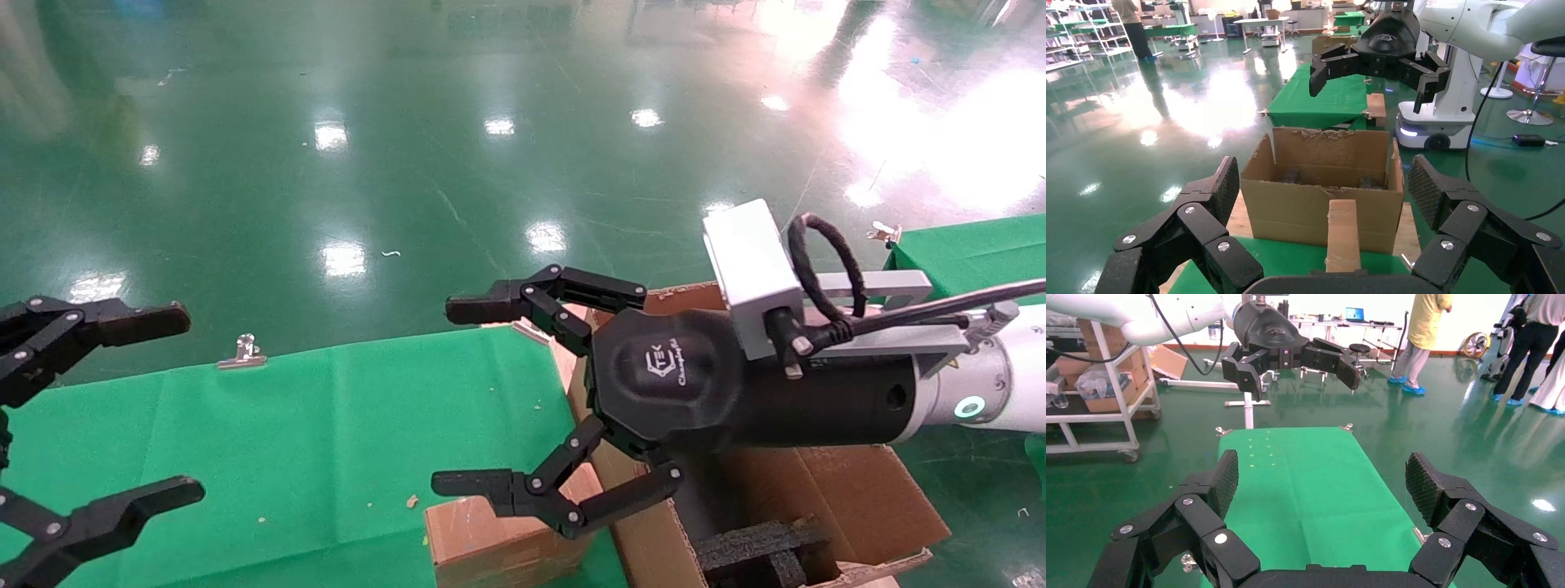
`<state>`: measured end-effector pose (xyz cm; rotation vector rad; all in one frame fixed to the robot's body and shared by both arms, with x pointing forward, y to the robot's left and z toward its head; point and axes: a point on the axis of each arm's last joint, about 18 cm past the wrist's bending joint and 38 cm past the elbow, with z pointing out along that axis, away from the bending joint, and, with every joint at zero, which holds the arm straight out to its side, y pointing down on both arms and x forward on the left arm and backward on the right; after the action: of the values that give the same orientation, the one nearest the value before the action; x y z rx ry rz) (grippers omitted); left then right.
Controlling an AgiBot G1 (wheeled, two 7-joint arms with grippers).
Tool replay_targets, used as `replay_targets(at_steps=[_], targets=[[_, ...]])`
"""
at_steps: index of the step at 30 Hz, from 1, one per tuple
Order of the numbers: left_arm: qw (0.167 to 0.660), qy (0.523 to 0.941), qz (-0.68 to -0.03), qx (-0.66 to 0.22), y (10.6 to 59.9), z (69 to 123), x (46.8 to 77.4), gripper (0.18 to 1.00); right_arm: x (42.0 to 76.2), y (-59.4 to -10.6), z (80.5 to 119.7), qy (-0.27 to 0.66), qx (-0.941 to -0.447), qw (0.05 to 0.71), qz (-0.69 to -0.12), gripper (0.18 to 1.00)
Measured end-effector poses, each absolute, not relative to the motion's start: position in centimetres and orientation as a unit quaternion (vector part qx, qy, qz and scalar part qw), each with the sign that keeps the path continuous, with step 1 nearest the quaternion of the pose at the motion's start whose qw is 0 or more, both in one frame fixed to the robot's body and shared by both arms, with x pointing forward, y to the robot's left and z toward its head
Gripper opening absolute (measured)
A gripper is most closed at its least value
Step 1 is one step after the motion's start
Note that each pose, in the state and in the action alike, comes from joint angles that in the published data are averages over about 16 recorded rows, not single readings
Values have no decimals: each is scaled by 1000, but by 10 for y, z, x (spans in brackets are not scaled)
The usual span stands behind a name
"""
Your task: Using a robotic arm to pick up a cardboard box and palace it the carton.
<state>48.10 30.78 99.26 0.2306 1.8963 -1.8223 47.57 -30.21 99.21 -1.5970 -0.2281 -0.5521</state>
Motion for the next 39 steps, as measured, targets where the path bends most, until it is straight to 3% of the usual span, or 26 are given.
replay_targets(at_steps=[10,20,29,39], targets=[[248,696,-669,85,308,993,481,962,482,-300,983,-99,-735,625,-244,1001],[248,696,-669,85,308,993,481,863,506,-292,962,-103,-812,520,-243,1001],[248,696,-669,85,308,993,481,677,535,-278,944,-118,-873,411,-234,1001],[248,696,-669,85,308,993,481,457,561,-259,931,-150,-909,318,-222,1001]])
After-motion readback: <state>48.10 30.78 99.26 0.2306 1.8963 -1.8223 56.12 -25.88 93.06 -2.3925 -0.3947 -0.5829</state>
